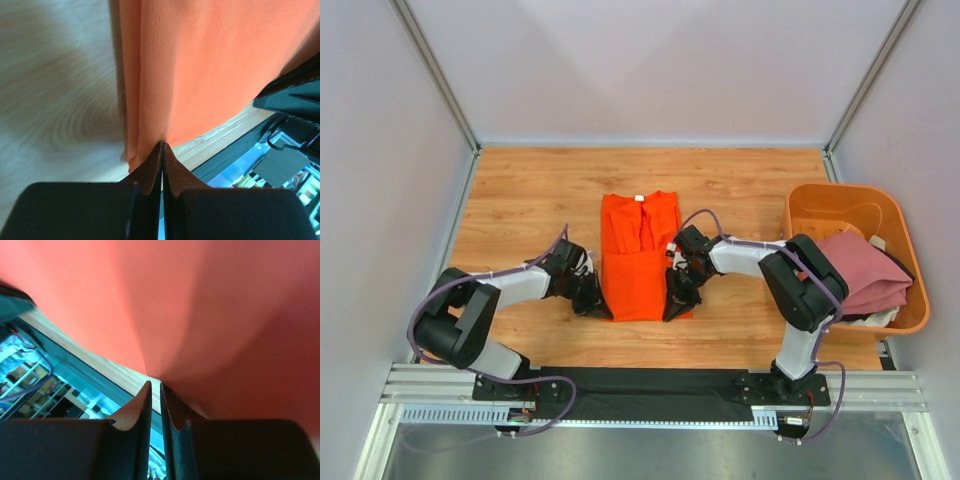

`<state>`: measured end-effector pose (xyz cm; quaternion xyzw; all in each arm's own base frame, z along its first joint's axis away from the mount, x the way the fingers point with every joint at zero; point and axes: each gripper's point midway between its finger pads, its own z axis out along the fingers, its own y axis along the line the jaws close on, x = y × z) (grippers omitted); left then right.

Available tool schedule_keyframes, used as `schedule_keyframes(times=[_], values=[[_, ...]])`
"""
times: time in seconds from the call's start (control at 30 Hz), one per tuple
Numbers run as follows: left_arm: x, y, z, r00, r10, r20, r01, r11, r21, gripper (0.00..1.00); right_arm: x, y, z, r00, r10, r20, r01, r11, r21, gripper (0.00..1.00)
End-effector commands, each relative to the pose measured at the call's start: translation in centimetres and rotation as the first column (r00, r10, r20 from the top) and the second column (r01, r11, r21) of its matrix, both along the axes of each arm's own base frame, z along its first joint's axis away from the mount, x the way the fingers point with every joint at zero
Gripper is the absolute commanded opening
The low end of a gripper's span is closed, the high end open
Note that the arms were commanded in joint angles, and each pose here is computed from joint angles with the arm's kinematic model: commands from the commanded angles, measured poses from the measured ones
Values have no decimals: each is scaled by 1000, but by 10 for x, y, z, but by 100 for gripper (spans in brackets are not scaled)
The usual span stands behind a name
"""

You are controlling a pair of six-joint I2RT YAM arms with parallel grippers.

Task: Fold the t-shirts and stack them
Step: Fold the tshirt

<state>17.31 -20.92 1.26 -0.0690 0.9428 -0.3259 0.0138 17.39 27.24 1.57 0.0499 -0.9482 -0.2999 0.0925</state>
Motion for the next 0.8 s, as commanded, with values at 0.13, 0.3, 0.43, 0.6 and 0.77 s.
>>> schedule_keyframes(times=[0.13, 0.3, 0.43, 0.6, 0.77], values=[[-17, 20, 33, 996, -32, 87, 28, 998, 51, 11, -9, -43, 25, 989, -5, 145, 15, 998, -67, 15], [18, 5, 93, 958, 1, 287, 13, 999, -48, 27, 45, -40, 58, 955, -128, 267, 132, 991, 3, 21], [73, -2, 92, 960, 50, 276, -33, 997, -66, 20, 116, -35, 69, 929, -228, 292, 217, 974, 70, 35], [148, -6, 74, 962, 67, 266, -64, 998, -18, 10, 176, -37, 63, 934, -229, 274, 223, 973, 51, 30], [188, 1, 57, 963, 80, 256, -91, 995, 31, 5, 206, -40, 37, 942, -250, 224, 244, 968, 54, 0]])
